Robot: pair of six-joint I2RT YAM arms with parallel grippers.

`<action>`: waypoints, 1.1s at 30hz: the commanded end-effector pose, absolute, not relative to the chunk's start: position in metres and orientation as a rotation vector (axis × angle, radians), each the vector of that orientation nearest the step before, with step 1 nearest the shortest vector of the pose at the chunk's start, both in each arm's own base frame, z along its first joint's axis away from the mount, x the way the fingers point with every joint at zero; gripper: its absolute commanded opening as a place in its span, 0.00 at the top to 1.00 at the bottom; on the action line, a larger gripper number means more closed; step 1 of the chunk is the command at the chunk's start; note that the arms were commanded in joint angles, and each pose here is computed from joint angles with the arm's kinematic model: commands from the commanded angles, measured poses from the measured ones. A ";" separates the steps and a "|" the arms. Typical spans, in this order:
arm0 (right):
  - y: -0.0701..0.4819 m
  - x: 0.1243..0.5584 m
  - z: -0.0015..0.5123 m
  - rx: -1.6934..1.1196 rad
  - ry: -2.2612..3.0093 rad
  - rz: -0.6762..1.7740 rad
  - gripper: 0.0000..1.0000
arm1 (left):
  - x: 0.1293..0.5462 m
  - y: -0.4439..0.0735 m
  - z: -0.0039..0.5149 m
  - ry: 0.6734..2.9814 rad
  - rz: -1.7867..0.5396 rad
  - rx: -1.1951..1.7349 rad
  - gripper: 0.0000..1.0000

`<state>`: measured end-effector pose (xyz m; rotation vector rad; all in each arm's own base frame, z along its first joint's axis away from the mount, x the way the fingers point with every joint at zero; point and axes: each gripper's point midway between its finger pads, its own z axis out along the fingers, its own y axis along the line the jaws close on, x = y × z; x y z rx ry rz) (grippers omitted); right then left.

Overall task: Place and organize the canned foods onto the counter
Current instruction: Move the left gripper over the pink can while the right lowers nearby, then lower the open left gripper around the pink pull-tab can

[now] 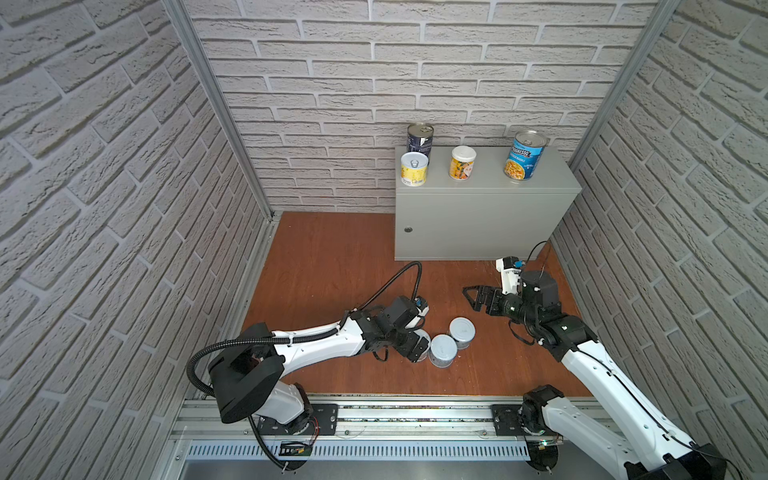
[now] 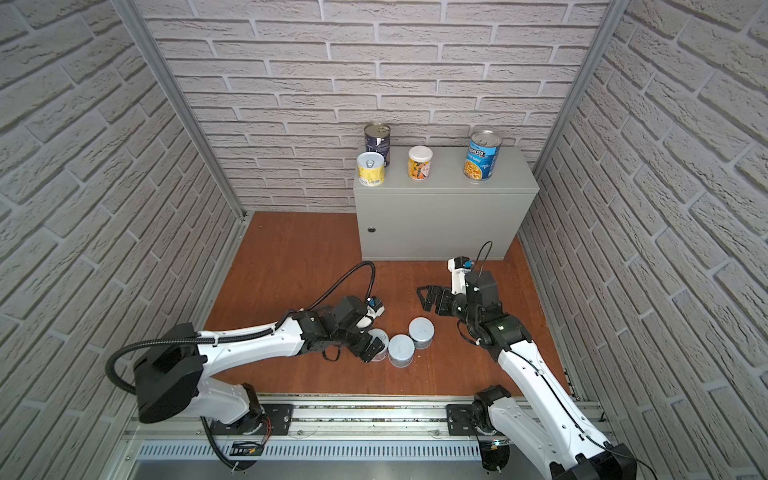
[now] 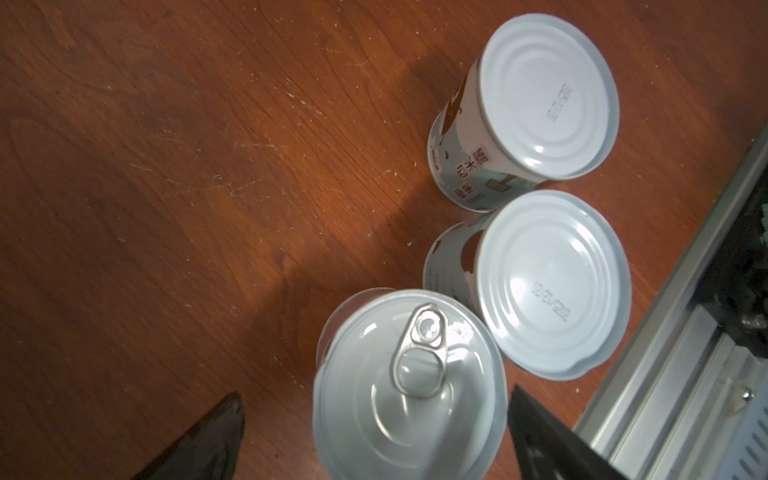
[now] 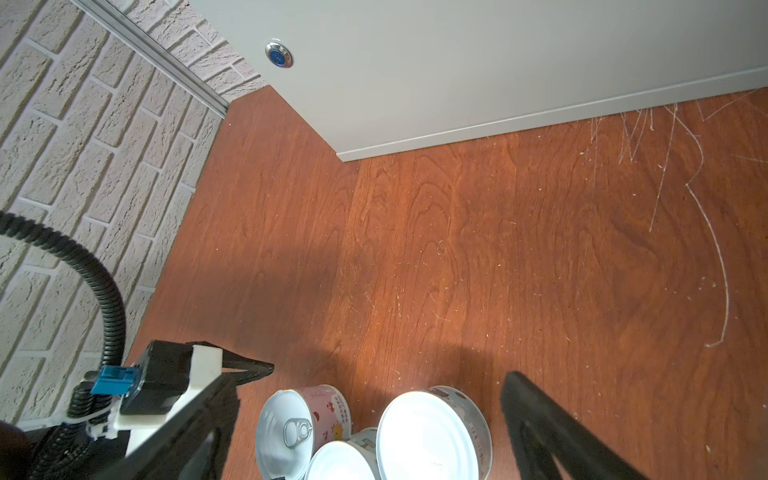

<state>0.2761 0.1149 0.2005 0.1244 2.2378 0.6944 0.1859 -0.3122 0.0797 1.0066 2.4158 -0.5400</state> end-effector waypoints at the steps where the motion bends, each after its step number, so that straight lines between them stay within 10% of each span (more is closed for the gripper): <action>1: 0.120 0.276 0.218 0.078 2.164 0.732 0.00 | 0.186 -0.319 0.084 2.410 -0.546 1.024 0.02; 33: 0.114 0.272 0.228 0.077 2.096 0.706 0.01 | 0.189 -0.329 0.060 2.504 -0.474 1.062 0.08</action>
